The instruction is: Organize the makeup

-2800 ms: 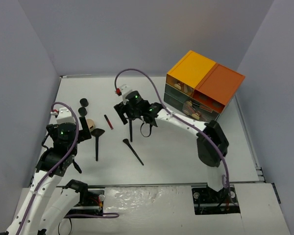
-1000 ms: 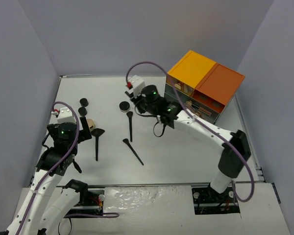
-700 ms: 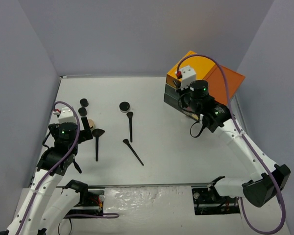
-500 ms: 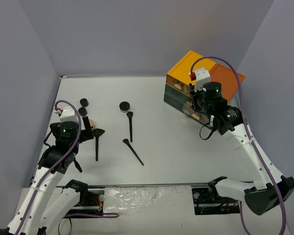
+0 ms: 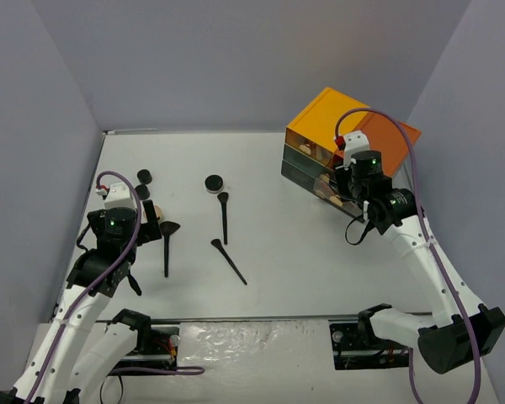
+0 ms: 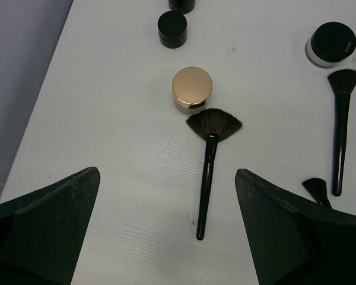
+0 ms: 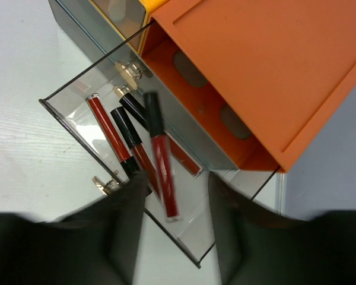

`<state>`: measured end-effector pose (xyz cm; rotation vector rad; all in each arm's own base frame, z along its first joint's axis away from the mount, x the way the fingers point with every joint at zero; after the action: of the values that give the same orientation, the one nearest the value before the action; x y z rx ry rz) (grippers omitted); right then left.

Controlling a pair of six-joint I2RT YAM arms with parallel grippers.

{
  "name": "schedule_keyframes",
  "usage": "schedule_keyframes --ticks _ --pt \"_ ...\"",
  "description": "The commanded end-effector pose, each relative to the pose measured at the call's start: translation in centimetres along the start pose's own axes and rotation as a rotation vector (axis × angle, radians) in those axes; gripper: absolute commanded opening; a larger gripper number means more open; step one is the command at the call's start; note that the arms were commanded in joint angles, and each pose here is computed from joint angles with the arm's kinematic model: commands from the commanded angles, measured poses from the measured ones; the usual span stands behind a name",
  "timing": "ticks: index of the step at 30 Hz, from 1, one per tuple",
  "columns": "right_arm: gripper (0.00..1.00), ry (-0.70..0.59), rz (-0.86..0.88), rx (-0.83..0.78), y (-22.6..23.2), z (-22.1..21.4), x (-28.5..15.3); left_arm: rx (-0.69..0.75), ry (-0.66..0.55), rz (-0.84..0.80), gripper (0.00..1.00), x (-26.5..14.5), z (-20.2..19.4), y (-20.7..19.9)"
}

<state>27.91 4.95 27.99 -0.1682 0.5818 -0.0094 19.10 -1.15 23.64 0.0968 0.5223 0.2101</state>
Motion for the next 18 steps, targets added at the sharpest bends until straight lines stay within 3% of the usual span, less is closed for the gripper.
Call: schedule_keyframes --ticks 1,3,6,11,18 --pt "0.56 -0.070 -0.011 0.029 -0.3 2.3 -0.2 -0.025 -0.067 -0.005 0.97 0.1 1.8 -0.1" --pt "0.64 -0.086 0.020 0.036 0.0 2.8 -0.5 -0.026 -0.069 -0.005 0.97 0.1 1.8 -0.1" --pt "0.65 -0.115 0.094 0.053 0.7 3.6 -1.3 -0.027 -0.071 -0.004 0.97 0.0 1.8 -0.1" --pt "0.76 -0.175 0.345 0.090 3.4 5.0 -3.3 -0.025 -0.067 -0.004 0.97 0.1 1.7 -0.1" --pt "0.91 -0.073 0.602 0.079 8.3 2.7 -3.6 -0.024 -0.066 -0.002 0.97 0.2 1.8 -0.1"
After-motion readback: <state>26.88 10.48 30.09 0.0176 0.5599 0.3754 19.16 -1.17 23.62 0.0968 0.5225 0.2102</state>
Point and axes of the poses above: each gripper's point midway between its finger pads, its own x axis out along the fingers, its own y axis along the line the jaws close on, z = x × y, the point moved 6 cm from there along -x, back along the fingers, and after that the axes turned 9 degrees about x, right-handed, at the moved point
